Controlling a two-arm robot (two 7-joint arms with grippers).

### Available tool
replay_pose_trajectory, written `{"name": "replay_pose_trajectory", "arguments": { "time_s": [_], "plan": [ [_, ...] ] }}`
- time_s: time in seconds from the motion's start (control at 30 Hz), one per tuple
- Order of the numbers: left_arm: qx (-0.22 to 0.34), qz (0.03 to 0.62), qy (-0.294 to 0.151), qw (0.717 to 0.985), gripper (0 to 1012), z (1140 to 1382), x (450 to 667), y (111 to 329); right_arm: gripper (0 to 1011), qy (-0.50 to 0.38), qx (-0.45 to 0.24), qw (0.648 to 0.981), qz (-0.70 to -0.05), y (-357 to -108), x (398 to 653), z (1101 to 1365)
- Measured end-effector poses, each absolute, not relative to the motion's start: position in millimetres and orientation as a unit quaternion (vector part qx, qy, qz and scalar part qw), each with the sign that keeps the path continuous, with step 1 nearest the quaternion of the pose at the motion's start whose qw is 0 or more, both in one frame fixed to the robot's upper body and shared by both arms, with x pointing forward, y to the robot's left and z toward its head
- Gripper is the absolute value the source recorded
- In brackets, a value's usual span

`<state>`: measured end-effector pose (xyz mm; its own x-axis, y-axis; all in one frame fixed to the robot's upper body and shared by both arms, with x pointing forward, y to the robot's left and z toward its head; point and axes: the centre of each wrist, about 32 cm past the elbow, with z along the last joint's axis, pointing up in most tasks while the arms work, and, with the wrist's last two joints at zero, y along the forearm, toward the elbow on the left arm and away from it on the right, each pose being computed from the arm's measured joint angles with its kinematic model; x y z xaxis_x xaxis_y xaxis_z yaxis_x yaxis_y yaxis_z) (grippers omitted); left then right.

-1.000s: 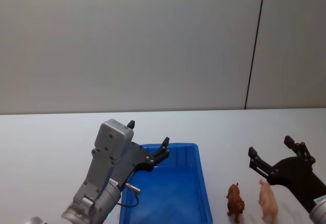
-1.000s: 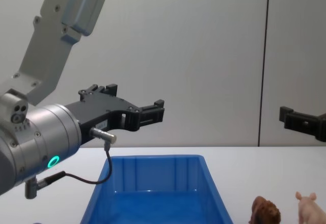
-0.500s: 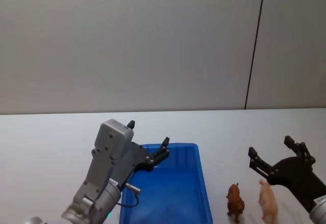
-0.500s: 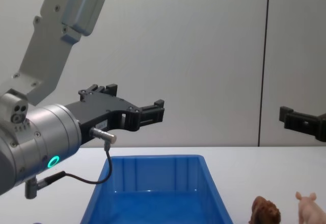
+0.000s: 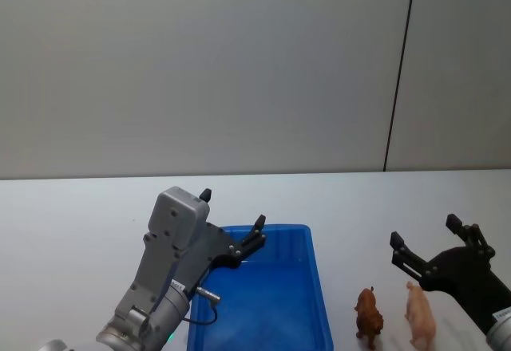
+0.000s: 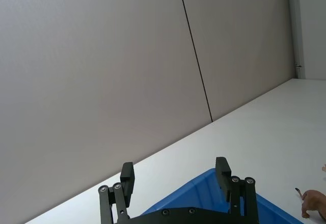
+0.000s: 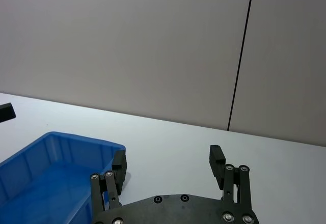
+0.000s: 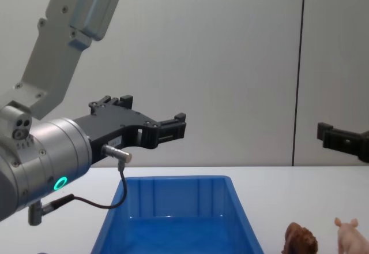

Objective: Pick up the two dolls from the table and place them into the box.

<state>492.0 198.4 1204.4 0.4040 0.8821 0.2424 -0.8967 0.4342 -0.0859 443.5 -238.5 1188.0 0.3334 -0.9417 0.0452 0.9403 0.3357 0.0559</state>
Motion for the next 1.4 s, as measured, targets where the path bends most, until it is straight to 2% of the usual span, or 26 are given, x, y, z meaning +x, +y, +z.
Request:
{"name": "replay_pose_trajectory", "arguments": {
  "time_s": [0.7,1.4],
  "plan": [
    [0.029,0.531,-0.126,0.837,1003,1204.4,492.0,198.4,1001,-0.004,-0.062,0.821,-0.568,-255.8,431.9,1170.7],
    [0.029,0.531,-0.126,0.837,1003,1204.4,492.0,198.4,1001,0.055,-0.116,0.805,-0.579,-247.5,429.2,1151.6]
  ]
}}
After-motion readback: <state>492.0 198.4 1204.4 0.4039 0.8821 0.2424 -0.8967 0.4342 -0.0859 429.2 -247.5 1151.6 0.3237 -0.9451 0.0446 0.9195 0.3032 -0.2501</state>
